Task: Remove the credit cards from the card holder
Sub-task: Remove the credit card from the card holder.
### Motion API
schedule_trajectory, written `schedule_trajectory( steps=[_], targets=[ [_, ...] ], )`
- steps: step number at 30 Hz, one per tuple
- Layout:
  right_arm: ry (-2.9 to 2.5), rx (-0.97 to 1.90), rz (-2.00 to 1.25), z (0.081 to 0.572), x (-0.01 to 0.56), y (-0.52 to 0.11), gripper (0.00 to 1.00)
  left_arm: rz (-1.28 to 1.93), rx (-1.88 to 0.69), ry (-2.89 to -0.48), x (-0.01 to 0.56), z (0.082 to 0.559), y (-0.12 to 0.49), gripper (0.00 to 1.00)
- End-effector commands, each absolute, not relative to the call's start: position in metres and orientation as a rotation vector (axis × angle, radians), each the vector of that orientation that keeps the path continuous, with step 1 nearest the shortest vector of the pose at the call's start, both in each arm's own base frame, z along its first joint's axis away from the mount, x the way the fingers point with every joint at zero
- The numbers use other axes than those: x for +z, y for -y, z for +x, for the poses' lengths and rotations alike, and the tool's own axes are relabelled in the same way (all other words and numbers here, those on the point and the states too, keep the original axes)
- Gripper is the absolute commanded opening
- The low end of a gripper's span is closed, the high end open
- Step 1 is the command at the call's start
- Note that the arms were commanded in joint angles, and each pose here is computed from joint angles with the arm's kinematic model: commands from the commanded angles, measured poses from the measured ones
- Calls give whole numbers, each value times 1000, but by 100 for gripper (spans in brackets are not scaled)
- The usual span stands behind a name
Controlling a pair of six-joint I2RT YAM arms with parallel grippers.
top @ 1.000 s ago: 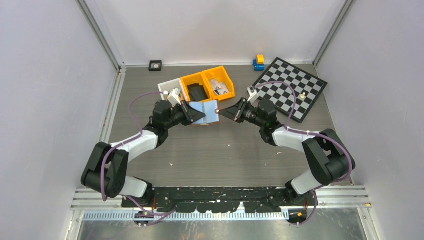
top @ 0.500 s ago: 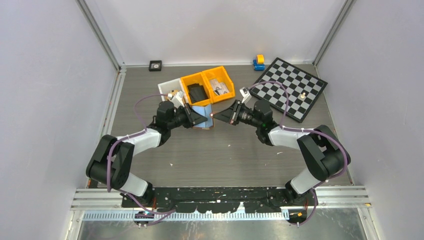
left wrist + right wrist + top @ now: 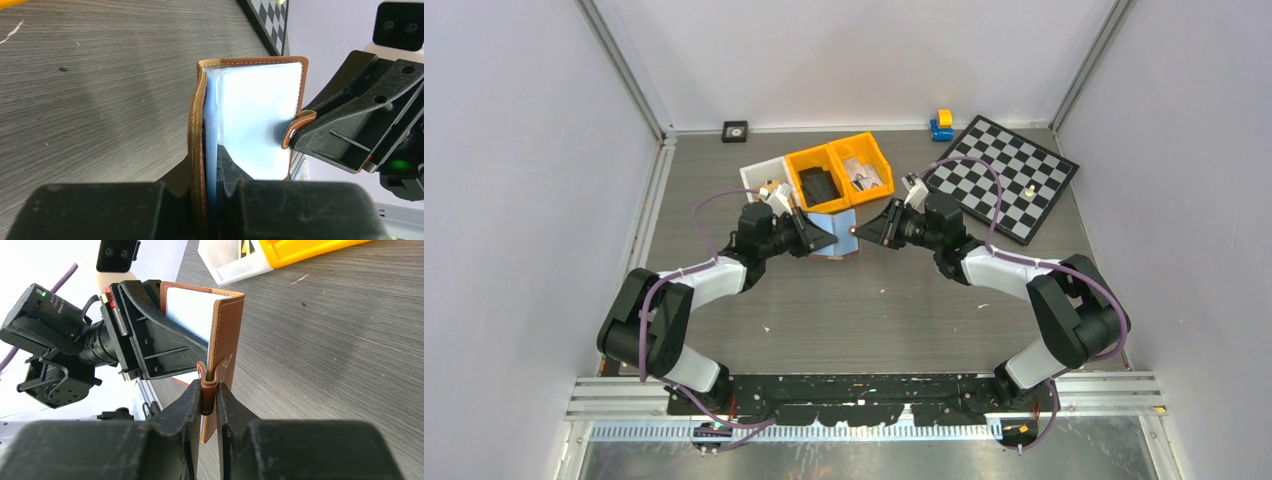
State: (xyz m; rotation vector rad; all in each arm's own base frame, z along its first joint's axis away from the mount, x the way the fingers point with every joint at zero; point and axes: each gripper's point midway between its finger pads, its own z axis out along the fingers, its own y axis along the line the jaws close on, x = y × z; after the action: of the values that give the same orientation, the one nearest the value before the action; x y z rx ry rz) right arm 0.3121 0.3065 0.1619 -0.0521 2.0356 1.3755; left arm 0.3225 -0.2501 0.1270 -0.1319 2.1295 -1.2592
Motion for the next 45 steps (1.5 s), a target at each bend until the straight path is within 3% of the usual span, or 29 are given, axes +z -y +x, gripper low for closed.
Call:
schedule_trajectory(
  steps=[1, 12, 19, 22, 27, 30, 34, 42, 44, 45],
  targets=[
    [-2028, 1347, -104, 313, 170, -314, 19, -52, -1327, -2005, 168, 329, 260, 0],
    [-1979, 1461, -220, 296, 183, -336, 3, -49, -1356, -2018, 165, 330, 265, 0],
    [-2094, 1251, -139, 311, 160, -319, 4, -40, -1390, -1983, 173, 327, 266, 0],
    [-2148, 1158, -137, 314, 150, -316, 11, -26, -1406, -1963, 178, 326, 267, 0],
    [-2162, 1208, -177, 308, 149, -327, 4, 6, -1445, -1936, 184, 323, 271, 0],
    [-2157, 1245, -171, 308, 150, -331, 1, 18, -1463, -1915, 188, 322, 272, 8],
    [-2140, 1281, -143, 308, 154, -332, 0, 28, -1484, -1882, 192, 318, 272, 30],
    [-2073, 1486, -2, 317, 161, -325, 1, 31, -1530, -1858, 193, 317, 275, 50],
    [-2063, 1503, 3, 318, 163, -325, 1, 41, -1544, -1852, 194, 316, 276, 70],
    [-2060, 1504, 2, 318, 164, -325, 1, 42, -1546, -1857, 192, 315, 277, 73]
  ],
)
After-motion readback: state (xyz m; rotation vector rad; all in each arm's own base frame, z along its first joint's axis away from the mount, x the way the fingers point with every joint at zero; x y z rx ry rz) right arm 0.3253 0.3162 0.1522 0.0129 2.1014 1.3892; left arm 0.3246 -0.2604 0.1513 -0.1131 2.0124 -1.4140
